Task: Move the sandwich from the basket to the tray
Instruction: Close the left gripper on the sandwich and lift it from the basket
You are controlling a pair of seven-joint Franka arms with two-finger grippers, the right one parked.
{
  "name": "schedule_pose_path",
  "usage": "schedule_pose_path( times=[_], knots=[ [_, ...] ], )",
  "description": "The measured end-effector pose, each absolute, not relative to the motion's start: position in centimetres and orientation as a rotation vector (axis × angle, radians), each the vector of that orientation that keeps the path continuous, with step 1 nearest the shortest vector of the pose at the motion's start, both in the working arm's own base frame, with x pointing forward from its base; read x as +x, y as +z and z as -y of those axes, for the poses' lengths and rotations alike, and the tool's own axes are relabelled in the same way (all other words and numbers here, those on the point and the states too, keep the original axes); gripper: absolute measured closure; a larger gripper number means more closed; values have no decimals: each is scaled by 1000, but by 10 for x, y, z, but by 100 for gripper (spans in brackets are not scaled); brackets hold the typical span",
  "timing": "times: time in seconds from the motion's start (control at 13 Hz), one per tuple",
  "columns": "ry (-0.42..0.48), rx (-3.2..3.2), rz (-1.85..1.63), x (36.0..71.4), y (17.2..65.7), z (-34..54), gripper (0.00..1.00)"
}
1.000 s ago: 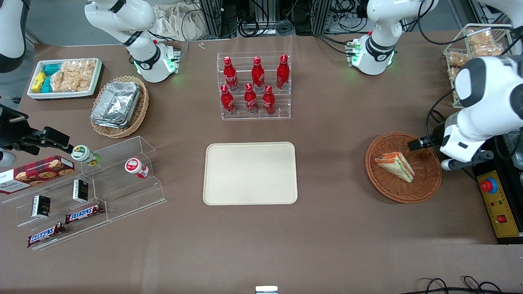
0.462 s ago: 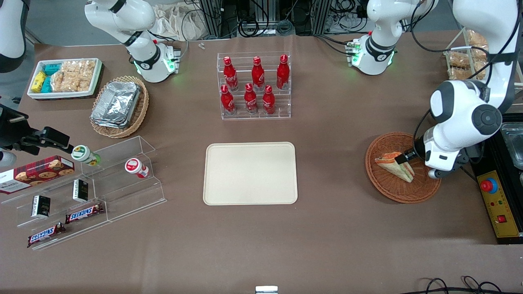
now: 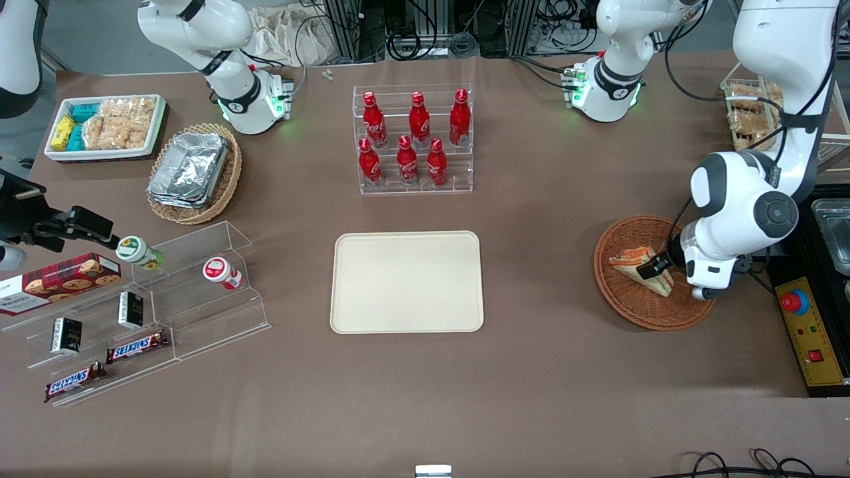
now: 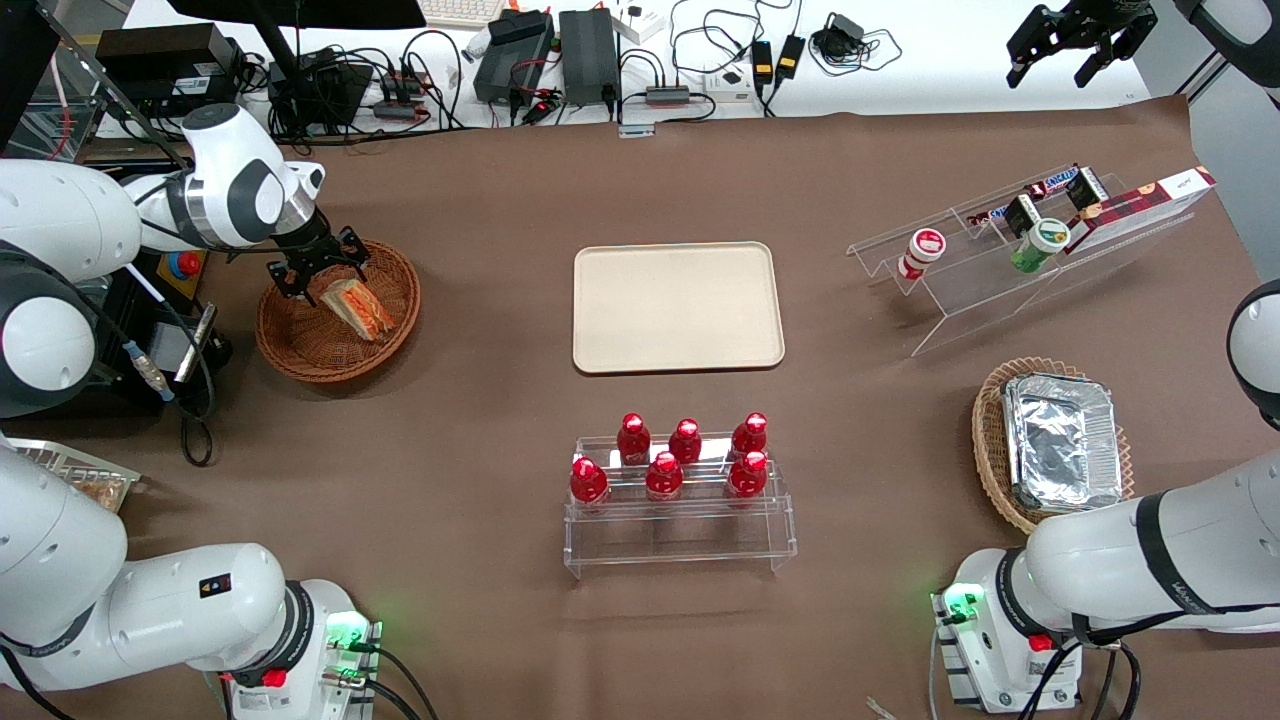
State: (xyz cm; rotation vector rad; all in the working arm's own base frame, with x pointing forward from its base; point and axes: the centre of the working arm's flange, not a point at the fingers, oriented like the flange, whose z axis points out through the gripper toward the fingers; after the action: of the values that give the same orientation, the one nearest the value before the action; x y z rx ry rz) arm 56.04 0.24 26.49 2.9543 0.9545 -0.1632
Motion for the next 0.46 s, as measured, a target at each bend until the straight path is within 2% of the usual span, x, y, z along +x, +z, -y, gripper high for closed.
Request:
schedule_pose_path(
  times=[0.38, 0.46],
  knots=[
    [-182, 2928, -1012, 560, 236, -3, 8],
    [-187, 2922, -1033, 560, 232, -6, 17]
  ],
)
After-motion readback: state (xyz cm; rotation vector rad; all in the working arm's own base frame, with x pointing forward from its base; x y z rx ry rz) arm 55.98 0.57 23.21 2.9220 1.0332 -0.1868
